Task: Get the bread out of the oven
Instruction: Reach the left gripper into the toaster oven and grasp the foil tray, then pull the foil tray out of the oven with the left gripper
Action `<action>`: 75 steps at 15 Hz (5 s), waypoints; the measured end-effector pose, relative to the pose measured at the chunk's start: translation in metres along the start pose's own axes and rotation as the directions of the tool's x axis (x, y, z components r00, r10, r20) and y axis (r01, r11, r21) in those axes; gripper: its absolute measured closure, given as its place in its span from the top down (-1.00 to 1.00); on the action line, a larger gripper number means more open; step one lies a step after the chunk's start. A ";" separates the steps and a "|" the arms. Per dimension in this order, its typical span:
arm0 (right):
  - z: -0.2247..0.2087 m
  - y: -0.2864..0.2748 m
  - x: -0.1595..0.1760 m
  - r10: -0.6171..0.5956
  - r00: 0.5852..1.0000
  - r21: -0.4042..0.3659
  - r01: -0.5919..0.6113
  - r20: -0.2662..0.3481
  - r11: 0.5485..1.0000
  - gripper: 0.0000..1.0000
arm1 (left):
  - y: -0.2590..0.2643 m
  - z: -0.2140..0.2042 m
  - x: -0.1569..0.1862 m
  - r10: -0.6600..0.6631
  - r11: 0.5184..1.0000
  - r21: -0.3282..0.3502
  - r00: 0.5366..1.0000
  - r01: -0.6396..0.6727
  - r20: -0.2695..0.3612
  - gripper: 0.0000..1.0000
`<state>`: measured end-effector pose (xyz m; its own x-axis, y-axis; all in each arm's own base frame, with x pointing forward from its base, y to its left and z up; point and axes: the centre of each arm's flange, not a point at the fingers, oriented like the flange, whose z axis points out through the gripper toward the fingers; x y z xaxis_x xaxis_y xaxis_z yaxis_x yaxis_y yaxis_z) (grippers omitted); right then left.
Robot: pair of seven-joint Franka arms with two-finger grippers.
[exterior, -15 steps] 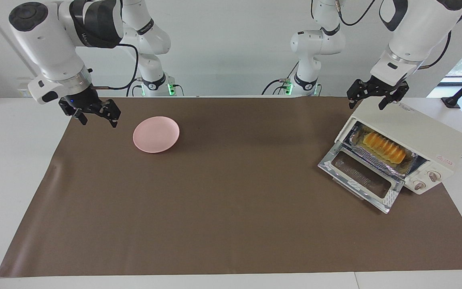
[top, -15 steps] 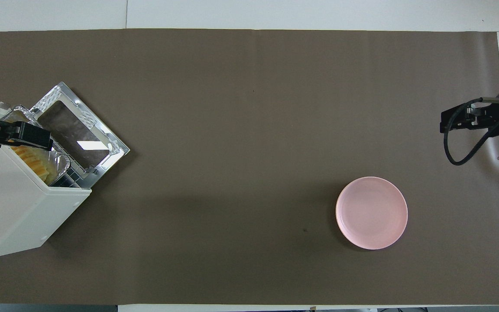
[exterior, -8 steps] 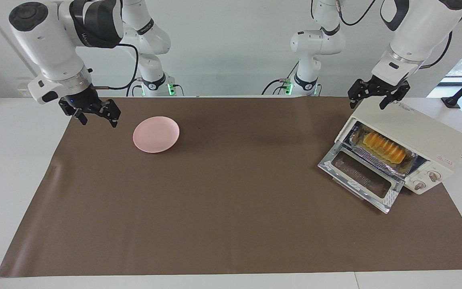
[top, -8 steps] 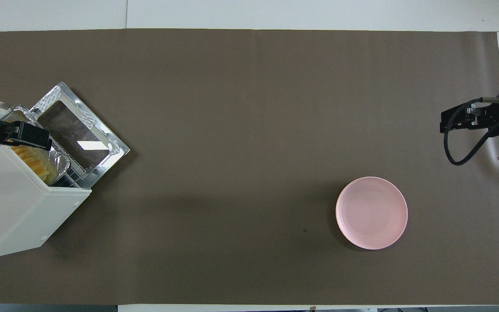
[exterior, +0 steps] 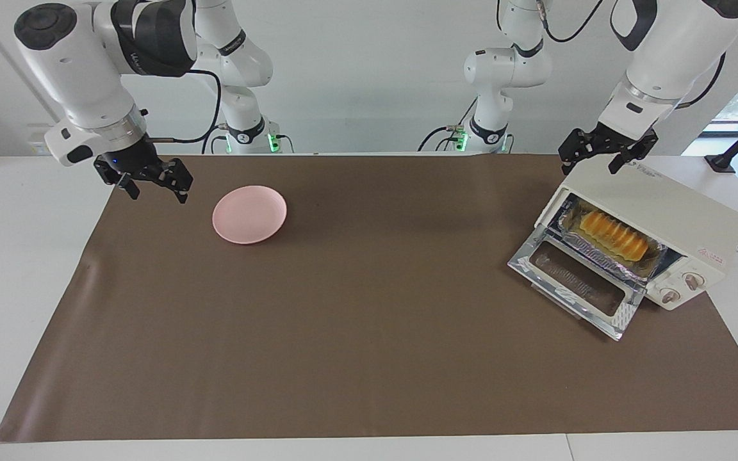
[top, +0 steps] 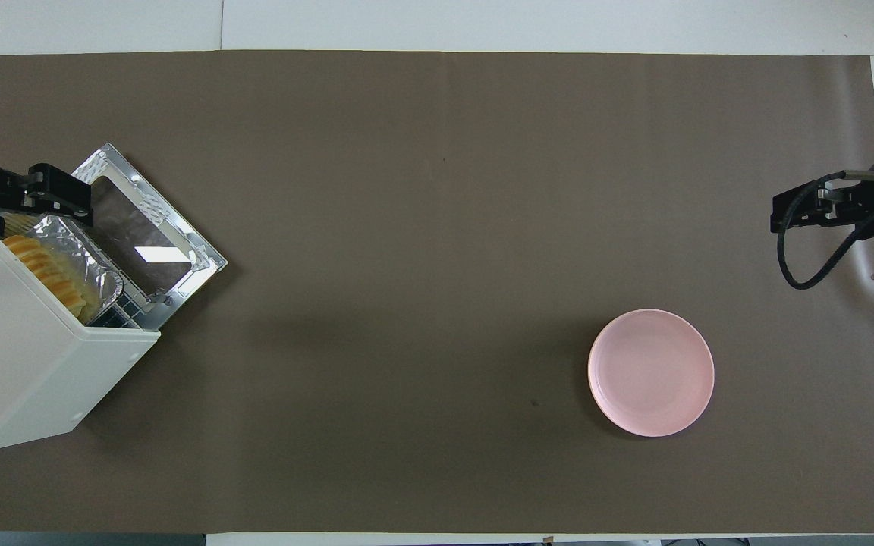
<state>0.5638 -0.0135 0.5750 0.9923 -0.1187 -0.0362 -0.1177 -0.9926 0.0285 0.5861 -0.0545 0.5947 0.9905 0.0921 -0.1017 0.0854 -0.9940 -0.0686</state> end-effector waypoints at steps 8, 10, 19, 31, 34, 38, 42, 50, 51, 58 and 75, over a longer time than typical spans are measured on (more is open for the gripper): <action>0.000 0.000 0.000 0.000 1.000 0.000 0.000 0.000 1.000 1.00 | 0.021 0.108 0.072 -0.398 0.892 0.189 0.911 0.411 -0.104 1.00; 0.000 0.000 0.000 0.000 1.000 0.000 0.000 0.000 1.000 1.00 | 0.015 0.139 0.074 -0.485 0.839 0.205 0.864 0.503 -0.136 1.00; 0.000 0.000 0.000 0.000 1.000 0.000 0.000 0.000 1.000 1.00 | -0.020 0.208 0.049 -0.593 0.767 0.184 0.788 0.615 -0.163 1.00; 0.000 0.000 0.000 0.000 1.000 0.000 0.000 0.000 1.000 1.00 | -0.030 0.230 0.047 -0.599 0.769 0.143 0.780 0.624 -0.182 -0.23; 0.000 0.000 0.000 0.000 1.000 0.000 0.000 0.000 1.000 1.00 | -0.038 0.227 0.048 -0.555 0.801 0.147 0.812 0.580 -0.181 -0.95; 0.000 0.000 0.000 0.000 1.000 0.000 0.000 0.000 1.000 1.00 | -0.035 0.212 0.055 -0.518 0.827 0.125 0.830 0.547 -0.205 -0.96; 0.000 0.000 0.000 0.000 1.000 0.000 0.000 0.000 1.000 1.00 | 0.017 0.184 0.065 -0.442 0.875 0.090 0.860 0.476 -0.255 -0.96; 0.000 0.000 0.000 0.000 1.000 0.000 0.000 0.000 1.000 1.00 | 0.216 0.156 0.038 -0.197 0.980 -0.015 0.945 0.200 -0.261 -0.96; 0.000 0.000 0.000 0.000 1.000 0.000 0.000 0.000 1.000 1.00 | 0.245 0.158 0.029 -0.158 0.987 -0.011 0.953 0.161 -0.258 -0.96; 0.000 0.000 0.000 0.000 1.000 0.000 0.000 0.000 1.000 1.00 | 0.393 0.158 -0.056 0.062 0.998 0.013 0.971 -0.060 -0.232 -0.96; 0.000 0.000 0.000 0.000 1.000 0.000 0.000 0.000 1.000 1.00 | 0.508 0.205 -0.176 0.355 0.935 0.063 0.916 -0.349 -0.188 -0.96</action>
<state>0.5638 -0.0135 0.5750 0.9923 -0.1187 -0.0362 -0.1177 -0.9926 0.0285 0.4335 -0.5634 0.3747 0.9577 -0.2794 0.0694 -0.2728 -0.9577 -0.0911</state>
